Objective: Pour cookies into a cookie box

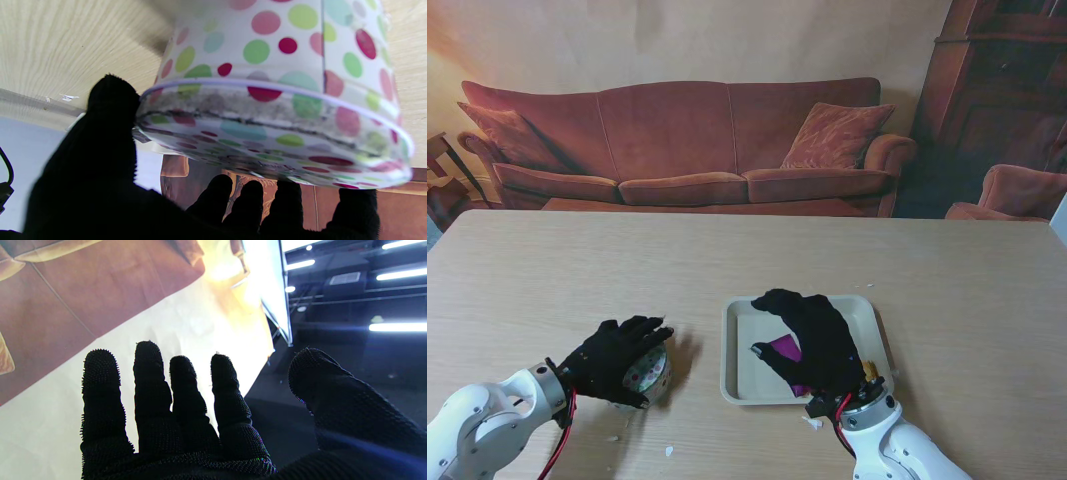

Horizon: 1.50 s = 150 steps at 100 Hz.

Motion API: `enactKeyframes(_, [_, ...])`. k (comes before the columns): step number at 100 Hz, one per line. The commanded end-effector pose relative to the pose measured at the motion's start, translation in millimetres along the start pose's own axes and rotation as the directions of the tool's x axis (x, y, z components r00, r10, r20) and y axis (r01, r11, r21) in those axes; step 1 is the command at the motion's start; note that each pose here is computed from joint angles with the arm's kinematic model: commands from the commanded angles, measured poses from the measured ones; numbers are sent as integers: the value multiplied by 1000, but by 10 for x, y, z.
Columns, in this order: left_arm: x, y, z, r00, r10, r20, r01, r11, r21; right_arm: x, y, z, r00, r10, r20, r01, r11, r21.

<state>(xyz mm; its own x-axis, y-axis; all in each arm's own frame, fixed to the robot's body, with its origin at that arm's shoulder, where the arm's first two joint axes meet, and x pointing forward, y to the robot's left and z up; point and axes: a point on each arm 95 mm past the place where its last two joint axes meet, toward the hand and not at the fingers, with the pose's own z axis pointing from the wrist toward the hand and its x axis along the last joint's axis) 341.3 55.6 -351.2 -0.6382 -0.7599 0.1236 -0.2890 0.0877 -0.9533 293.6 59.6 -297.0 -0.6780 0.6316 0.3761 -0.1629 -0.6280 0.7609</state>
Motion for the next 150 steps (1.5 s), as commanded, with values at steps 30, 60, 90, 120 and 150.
enactKeyframes(30, [42,-54,-44,1000,-21,-19,21,999,43,18,-28,-4,1000,4,3,-4,1000,12])
enactKeyframes(60, [95,-178,-125,999,-10,-42,14,996,90,14,-24,-10,1000,2,5,-2,1000,11])
enactKeyframes(90, [-72,-452,-254,999,36,2,-36,986,163,12,-14,-19,1000,-2,6,2,1000,9])
enactKeyframes(120, [-533,-654,-554,988,75,138,-104,971,217,5,-24,-21,1000,-1,7,1,1000,21])
enactKeyframes(150, [-1058,-430,-802,948,40,315,-96,982,163,-2,-37,-23,1000,-4,10,4,999,33])
